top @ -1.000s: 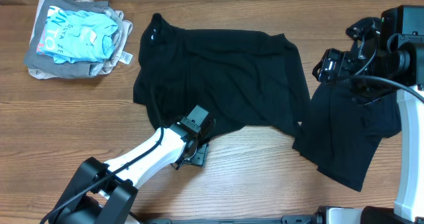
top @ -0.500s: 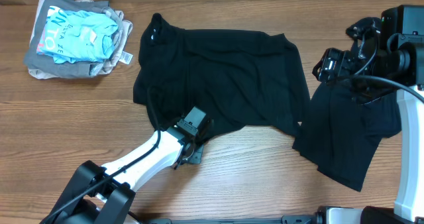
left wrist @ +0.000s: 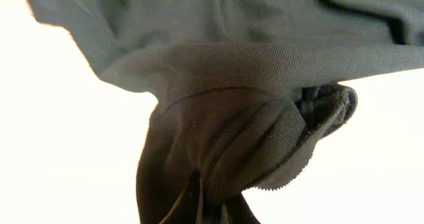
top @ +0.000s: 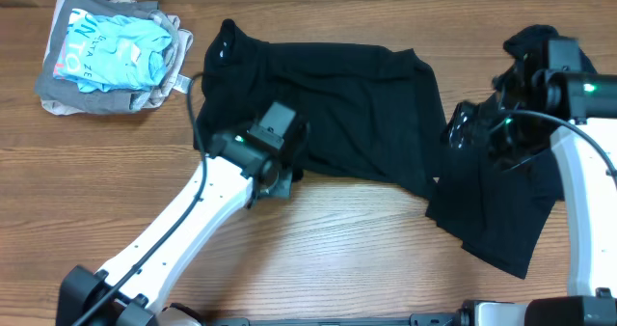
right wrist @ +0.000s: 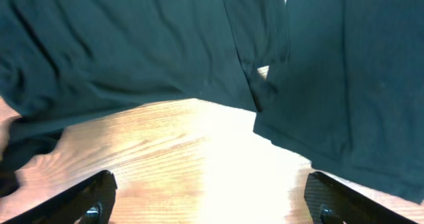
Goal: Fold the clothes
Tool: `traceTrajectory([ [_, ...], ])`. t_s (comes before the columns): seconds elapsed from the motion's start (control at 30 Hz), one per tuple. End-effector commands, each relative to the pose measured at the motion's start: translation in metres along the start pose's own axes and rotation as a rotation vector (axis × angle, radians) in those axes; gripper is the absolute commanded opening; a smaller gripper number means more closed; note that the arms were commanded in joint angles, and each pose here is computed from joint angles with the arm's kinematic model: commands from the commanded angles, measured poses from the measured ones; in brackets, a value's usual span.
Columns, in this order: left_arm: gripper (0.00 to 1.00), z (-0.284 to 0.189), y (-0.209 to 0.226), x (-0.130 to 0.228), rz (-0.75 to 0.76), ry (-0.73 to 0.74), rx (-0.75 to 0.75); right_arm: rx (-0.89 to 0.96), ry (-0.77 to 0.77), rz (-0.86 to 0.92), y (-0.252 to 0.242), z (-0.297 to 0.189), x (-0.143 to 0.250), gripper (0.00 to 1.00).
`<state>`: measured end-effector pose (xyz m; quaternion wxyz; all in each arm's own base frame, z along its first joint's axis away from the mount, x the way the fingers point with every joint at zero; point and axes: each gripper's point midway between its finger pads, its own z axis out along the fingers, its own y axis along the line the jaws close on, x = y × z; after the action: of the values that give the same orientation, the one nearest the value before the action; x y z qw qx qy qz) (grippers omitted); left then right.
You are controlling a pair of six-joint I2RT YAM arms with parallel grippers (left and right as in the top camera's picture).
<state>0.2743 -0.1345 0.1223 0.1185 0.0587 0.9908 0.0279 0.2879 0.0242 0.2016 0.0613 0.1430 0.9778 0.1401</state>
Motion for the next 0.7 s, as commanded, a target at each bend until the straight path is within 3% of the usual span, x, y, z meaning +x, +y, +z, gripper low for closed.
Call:
traceTrajectory([
  [0.0,0.04,-0.015,0.012,-0.015,0.012,-0.055,-0.032,-0.006,0.083,-0.009,-0.001,0.036,0.018,0.92],
  [0.27,0.04,-0.015,0.015,-0.019,0.005,-0.069,-0.041,-0.015,0.093,-0.042,0.001,0.106,0.033,0.91],
  [0.67,0.04,-0.015,0.020,-0.009,0.011,-0.029,-0.061,-0.015,0.101,-0.026,-0.001,0.112,0.037,0.92],
])
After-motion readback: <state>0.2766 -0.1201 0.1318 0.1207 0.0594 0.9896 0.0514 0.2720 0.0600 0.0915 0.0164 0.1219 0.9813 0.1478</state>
